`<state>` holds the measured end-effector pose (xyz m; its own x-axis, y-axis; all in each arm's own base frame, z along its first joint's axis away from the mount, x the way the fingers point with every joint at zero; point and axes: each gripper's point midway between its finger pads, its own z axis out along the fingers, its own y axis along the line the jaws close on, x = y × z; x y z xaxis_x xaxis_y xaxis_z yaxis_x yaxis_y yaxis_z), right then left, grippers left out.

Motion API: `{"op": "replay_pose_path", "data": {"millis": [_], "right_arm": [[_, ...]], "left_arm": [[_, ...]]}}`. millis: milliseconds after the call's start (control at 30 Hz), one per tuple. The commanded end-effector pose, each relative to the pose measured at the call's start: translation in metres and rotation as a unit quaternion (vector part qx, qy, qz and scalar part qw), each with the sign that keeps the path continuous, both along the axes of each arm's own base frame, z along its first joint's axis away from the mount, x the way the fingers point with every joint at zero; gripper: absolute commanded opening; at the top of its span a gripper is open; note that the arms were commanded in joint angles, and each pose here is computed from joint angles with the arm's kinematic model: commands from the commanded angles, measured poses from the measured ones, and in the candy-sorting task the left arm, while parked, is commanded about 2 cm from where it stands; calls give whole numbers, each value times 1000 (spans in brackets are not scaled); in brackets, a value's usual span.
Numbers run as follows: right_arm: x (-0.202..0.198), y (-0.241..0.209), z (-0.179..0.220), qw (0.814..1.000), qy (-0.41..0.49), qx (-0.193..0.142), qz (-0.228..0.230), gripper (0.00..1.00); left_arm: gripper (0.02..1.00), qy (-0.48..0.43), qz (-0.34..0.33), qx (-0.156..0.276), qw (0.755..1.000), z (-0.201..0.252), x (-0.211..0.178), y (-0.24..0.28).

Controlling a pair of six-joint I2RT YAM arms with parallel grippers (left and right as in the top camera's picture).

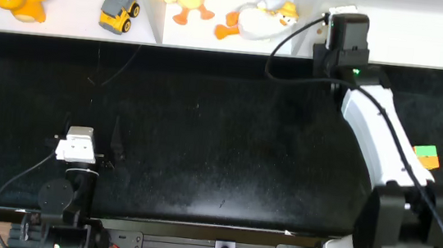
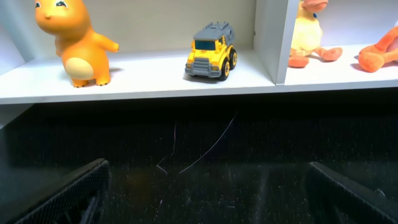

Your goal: Store Toys

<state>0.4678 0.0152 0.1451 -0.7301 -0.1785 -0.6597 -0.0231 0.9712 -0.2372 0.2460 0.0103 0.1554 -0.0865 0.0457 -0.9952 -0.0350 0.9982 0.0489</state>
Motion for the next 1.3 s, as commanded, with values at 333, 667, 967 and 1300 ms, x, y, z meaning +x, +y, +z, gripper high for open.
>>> {"op": "replay_pose_path", "data": {"millis": [333,667,967,1300], "right_arm": [[29,7,15,998,-50,42,17,524],[-59,-3,37,999,-11,46,4,996],[-203,-25,20,999,-11,46,-10,996],[-274,-28,-8,997,61,42,-12,996]], "left_arm": [[998,-4,-7,-11,1000,1,0,-3],[998,-4,-7,-11,1000,1,0,-3],[998,-4,-7,-11,1000,1,0,-3],[998,-4,-7,-11,1000,1,0,-3]]}}
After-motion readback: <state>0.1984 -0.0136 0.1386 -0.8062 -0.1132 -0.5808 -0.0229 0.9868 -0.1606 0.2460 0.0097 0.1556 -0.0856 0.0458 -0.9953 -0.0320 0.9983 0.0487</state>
